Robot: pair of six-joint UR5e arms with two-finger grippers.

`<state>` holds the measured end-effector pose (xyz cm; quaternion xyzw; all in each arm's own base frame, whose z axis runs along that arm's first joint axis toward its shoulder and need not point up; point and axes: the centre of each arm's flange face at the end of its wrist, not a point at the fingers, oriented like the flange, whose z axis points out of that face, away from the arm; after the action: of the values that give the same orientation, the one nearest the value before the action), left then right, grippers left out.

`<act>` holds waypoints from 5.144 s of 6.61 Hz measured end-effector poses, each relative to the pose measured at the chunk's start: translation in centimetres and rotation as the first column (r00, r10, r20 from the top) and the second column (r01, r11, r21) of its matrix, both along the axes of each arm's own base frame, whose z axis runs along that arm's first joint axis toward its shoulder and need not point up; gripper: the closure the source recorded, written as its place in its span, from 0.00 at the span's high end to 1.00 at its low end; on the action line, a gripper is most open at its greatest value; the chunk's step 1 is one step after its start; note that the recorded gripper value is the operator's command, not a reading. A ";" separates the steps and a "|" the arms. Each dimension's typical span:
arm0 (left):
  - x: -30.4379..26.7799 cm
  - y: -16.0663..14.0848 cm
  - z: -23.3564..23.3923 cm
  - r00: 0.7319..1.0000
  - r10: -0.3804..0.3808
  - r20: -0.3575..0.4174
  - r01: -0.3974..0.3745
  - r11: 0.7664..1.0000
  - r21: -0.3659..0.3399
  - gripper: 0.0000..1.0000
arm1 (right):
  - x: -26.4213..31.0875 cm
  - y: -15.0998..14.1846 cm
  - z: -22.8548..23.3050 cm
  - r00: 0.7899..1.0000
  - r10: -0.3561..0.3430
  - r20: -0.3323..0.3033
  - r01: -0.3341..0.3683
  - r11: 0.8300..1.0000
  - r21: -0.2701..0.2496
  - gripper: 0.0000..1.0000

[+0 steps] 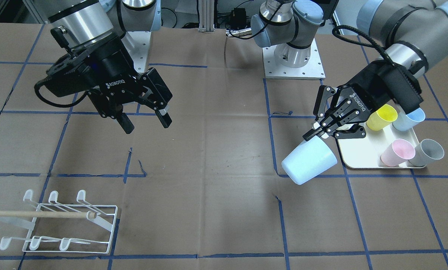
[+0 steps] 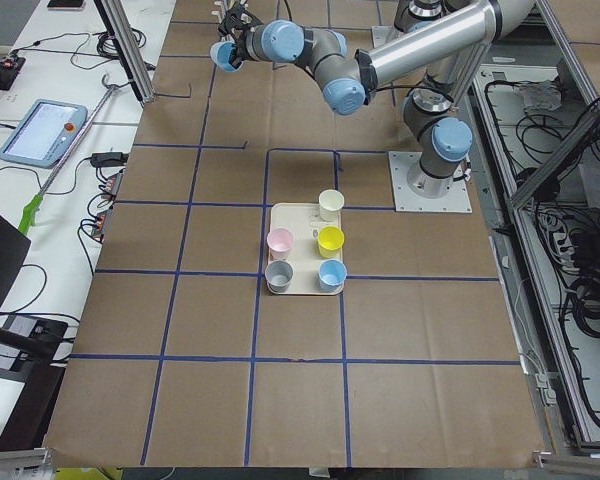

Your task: Transfer IKEA cup to right arm and place on rack

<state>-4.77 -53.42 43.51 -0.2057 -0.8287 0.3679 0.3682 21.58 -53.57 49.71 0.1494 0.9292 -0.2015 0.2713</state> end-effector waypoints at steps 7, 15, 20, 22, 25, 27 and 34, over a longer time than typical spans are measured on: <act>-9.3 2.0 -8.1 0.994 -0.075 -0.080 0.060 0.982 -0.181 0.03 | 1.4 7.3 -13.3 0.681 -0.401 0.613 0.374 0.910 0.180 1.00; -15.3 5.2 -9.9 0.977 -0.049 -0.210 0.011 0.984 -0.180 0.03 | 2.6 8.2 -13.9 0.681 -0.392 0.619 0.366 0.914 0.177 0.99; -15.7 6.6 -9.9 0.970 -0.086 -0.228 0.048 0.985 -0.167 0.03 | 4.5 7.1 -14.0 0.686 -0.390 0.614 0.370 0.914 0.168 0.99; -15.7 6.6 -9.9 0.970 -0.088 -0.228 0.050 0.985 -0.167 0.03 | 4.8 5.7 -13.9 0.677 -0.393 0.622 0.372 0.912 0.172 0.99; -15.9 6.7 -9.8 0.969 -0.091 -0.228 0.053 0.984 -0.169 0.03 | 5.0 4.5 -14.1 0.674 -0.393 0.626 0.368 0.913 0.177 0.98; -16.0 6.7 -9.8 0.969 -0.092 -0.228 0.054 0.984 -0.169 0.03 | 5.1 4.5 -14.4 0.675 -0.395 0.623 0.365 0.913 0.184 0.97; -16.0 6.8 -9.6 0.969 -0.091 -0.228 0.052 0.984 -0.172 0.47 | 5.0 4.6 -14.2 0.675 -0.396 0.623 0.361 0.913 0.190 0.45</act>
<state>-20.78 -46.65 33.96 -0.2204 -0.7382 0.4431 0.4583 26.59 -48.98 35.48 0.4054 0.7304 -0.1650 0.5243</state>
